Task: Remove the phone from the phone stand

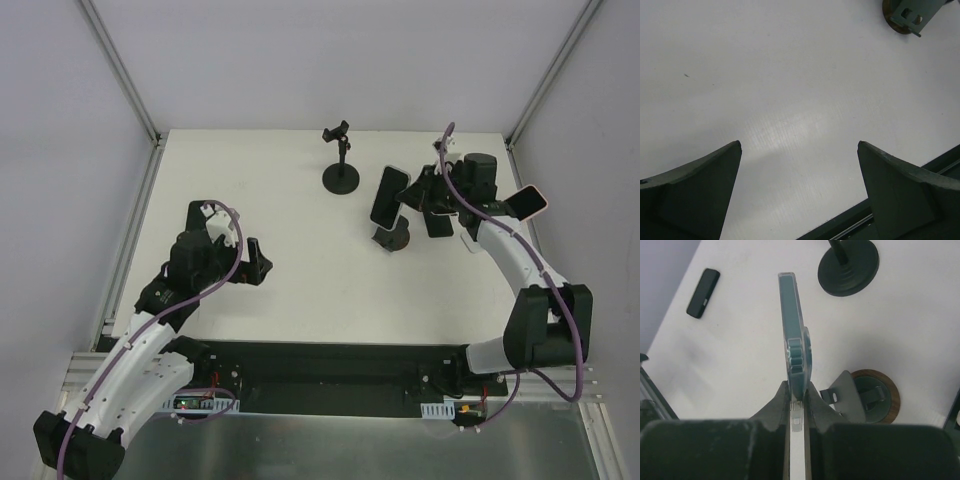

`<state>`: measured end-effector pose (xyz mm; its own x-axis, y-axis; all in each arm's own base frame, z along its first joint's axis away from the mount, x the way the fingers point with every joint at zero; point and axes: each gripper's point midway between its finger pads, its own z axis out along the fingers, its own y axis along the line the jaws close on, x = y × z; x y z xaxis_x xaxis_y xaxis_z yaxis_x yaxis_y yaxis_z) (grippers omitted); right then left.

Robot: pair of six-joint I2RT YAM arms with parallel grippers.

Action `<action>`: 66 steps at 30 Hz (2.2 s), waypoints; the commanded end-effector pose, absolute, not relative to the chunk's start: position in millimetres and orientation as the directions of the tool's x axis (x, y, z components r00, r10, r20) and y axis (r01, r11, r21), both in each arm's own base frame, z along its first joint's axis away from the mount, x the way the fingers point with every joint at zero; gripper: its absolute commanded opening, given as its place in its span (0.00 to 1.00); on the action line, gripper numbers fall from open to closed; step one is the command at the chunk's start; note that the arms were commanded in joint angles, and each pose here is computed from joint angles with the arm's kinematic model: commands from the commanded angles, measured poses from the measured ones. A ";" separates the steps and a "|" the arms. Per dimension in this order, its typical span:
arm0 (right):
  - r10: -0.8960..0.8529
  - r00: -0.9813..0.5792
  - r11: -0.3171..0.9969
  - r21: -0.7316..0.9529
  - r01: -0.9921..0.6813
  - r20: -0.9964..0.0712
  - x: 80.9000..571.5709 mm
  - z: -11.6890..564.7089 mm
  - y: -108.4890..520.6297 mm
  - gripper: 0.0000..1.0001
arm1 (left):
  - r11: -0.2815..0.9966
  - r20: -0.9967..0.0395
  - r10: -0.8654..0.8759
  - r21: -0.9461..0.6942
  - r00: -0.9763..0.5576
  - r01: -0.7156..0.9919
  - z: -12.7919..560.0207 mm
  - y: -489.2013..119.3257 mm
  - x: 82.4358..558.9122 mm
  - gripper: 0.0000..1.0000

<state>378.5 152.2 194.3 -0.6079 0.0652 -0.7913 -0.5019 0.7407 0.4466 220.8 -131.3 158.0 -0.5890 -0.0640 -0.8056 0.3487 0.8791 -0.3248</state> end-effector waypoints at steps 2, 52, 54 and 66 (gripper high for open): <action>0.255 -0.495 0.675 0.519 -0.525 -0.831 367.8 272.7 168.0 0.01 | 0.809 -0.810 -0.164 -0.437 -0.563 0.393 190.0 -150.8 219.6 0.99; 0.637 -0.664 0.525 0.851 0.003 -0.391 239.4 256.2 225.4 0.01 | 0.577 -0.713 0.692 0.453 -0.112 0.680 211.1 -362.8 203.7 0.68; 0.642 -0.667 0.517 0.856 0.014 -0.377 238.9 255.3 226.0 0.01 | 0.574 -0.698 0.708 0.478 -0.110 0.665 208.0 -360.8 206.3 0.66; 0.673 -0.659 0.484 0.874 0.050 -0.335 242.3 255.1 227.5 0.01 | 0.570 -0.656 0.746 0.541 -0.113 0.618 197.7 -355.2 214.5 0.35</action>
<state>235.1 221.2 216.8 -0.7020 0.6180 -0.3540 0.1054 0.5817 0.8065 211.0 -355.2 183.8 -0.1273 0.7473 -0.6521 0.6471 0.5609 0.5165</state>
